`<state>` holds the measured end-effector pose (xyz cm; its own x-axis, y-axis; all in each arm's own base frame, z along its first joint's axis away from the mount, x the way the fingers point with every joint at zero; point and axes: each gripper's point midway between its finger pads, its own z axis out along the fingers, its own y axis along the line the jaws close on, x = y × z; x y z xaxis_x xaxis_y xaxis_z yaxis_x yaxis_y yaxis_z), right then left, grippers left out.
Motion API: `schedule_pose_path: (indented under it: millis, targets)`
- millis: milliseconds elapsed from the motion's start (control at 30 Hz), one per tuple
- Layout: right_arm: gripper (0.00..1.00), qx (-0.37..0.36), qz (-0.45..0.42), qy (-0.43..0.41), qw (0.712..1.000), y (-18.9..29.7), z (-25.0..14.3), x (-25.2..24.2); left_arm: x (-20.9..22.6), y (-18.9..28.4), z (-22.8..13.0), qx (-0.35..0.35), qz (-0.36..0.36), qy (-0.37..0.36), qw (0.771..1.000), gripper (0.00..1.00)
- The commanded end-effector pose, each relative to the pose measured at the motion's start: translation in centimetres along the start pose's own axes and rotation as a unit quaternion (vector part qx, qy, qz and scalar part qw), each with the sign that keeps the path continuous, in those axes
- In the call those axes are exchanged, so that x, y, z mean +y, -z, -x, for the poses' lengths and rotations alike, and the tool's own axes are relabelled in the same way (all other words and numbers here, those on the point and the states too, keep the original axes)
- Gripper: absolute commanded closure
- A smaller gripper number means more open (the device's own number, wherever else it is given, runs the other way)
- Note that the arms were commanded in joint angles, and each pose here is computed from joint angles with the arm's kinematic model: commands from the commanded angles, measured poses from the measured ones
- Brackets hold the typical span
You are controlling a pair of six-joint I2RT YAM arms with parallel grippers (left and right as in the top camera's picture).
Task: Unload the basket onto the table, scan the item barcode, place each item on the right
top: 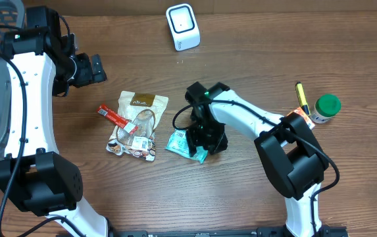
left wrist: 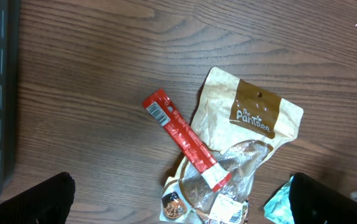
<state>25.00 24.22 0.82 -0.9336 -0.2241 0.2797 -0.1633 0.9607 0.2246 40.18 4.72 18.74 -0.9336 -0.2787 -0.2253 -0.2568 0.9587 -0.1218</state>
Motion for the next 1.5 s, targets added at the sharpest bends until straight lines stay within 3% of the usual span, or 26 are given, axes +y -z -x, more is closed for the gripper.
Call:
schedule_pose_path:
  millis: [0,133,300,567,900,1133,1467]
  targets:
    - [0.33,-0.045,-0.059,0.011,0.997,1.5,2.2,-3.0,-0.4,0.1,-0.1,-0.001,-0.004,-0.009,1.0,0.0]
    - [0.32,-0.057,-0.063,-0.012,0.996,2.2,3.2,-4.9,-0.4,0.1,-0.1,-0.001,-0.004,-0.009,1.0,0.0]
    - [0.33,-0.043,0.008,-0.04,0.998,3.0,3.4,-4.6,-0.4,0.1,-0.1,-0.001,-0.004,-0.009,1.0,0.0]
    - [0.51,-0.029,0.174,-0.088,0.98,6.2,3.7,-3.2,-0.4,0.1,-0.1,-0.001,-0.004,-0.009,1.0,0.0]
    - [0.5,-0.026,0.179,-0.176,0.968,7.0,3.7,-4.3,-0.4,0.1,-0.1,-0.001,-0.004,-0.009,1.0,0.0]
    - [0.5,-0.035,0.122,-0.252,0.959,6.0,4.0,-4.8,-0.4,0.1,-0.1,-0.001,-0.004,-0.009,1.0,0.0]
    - [0.5,-0.025,0.095,-0.279,0.955,5.1,3.2,-4.8,-0.4,0.1,-0.1,-0.001,-0.004,-0.009,1.0,0.0]
